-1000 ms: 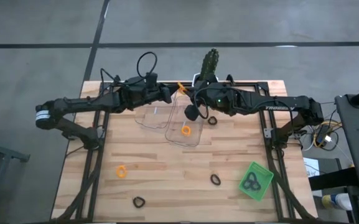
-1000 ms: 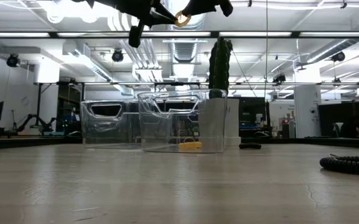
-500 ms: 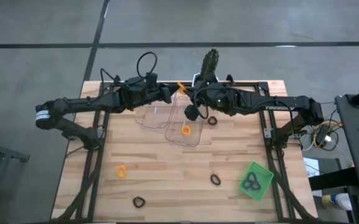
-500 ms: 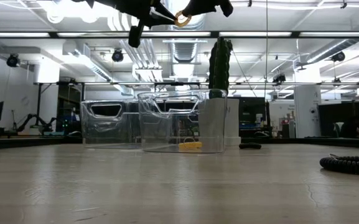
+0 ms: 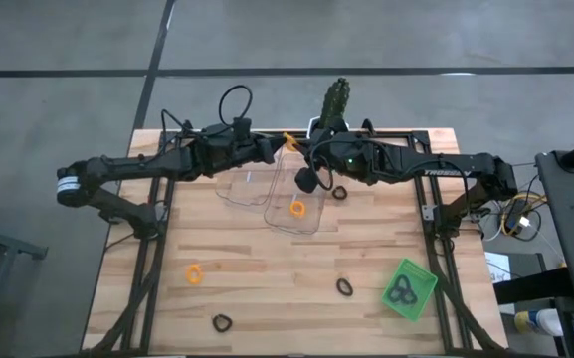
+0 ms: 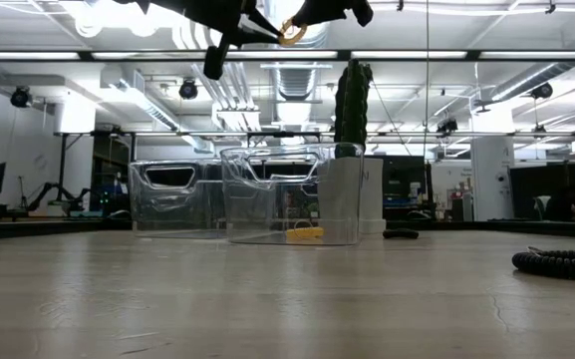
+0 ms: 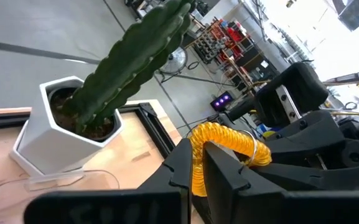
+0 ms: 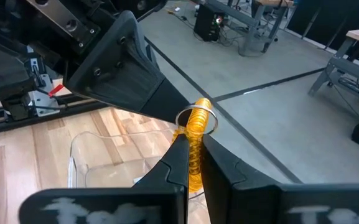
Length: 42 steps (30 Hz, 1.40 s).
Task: Sort items
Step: Put the top yellow keychain into the right transparent bin
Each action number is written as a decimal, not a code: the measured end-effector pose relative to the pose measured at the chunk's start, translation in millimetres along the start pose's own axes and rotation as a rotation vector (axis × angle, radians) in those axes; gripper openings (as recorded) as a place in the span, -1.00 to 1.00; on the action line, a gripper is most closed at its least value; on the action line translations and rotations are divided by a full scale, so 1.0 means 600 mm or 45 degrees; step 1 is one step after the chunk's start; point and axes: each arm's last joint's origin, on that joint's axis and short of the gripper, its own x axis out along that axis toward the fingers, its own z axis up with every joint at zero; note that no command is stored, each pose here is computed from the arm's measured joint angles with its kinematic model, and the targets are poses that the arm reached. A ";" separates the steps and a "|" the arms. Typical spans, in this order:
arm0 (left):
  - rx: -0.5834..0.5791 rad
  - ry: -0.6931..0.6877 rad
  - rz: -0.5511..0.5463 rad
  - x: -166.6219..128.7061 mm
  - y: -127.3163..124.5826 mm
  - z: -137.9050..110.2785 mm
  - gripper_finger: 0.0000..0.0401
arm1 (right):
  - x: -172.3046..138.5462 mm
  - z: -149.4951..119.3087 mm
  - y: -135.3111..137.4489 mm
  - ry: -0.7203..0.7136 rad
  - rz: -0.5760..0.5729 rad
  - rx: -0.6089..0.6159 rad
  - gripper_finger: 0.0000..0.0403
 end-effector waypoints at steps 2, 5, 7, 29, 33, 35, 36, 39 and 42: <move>0.002 0.001 0.001 0.000 0.000 0.000 -0.87 | 0.000 0.000 0.000 0.001 0.000 -0.005 -0.91; 0.005 0.004 0.005 0.000 0.001 -0.001 -0.87 | 0.000 0.000 0.000 0.001 0.000 -0.006 -0.91; 0.022 0.004 0.005 0.000 0.001 -0.001 -0.87 | 0.000 0.000 0.000 0.001 0.001 -0.007 -0.91; 0.055 0.154 -0.144 -0.006 -0.006 -0.003 -0.23 | 0.000 -0.014 -0.003 0.101 -0.037 -0.031 -0.91; 0.057 0.281 -0.217 -0.015 -0.010 -0.006 -0.23 | 0.001 -0.022 -0.007 0.151 -0.083 -0.020 -0.91; 0.076 0.308 -0.189 -0.021 -0.007 -0.006 -0.23 | 0.000 -0.029 -0.009 0.198 -0.088 -0.023 -0.91; 0.098 0.324 -0.176 -0.027 -0.006 -0.005 -0.23 | -0.001 -0.033 -0.009 0.229 -0.086 -0.022 -0.91; 0.190 0.396 -0.088 -0.052 0.003 0.000 -0.23 | -0.002 -0.052 -0.008 0.364 0.035 -0.003 -0.91; 0.251 0.479 0.095 -0.084 0.019 0.000 -0.23 | 0.004 -0.075 -0.002 0.487 0.192 0.053 -0.91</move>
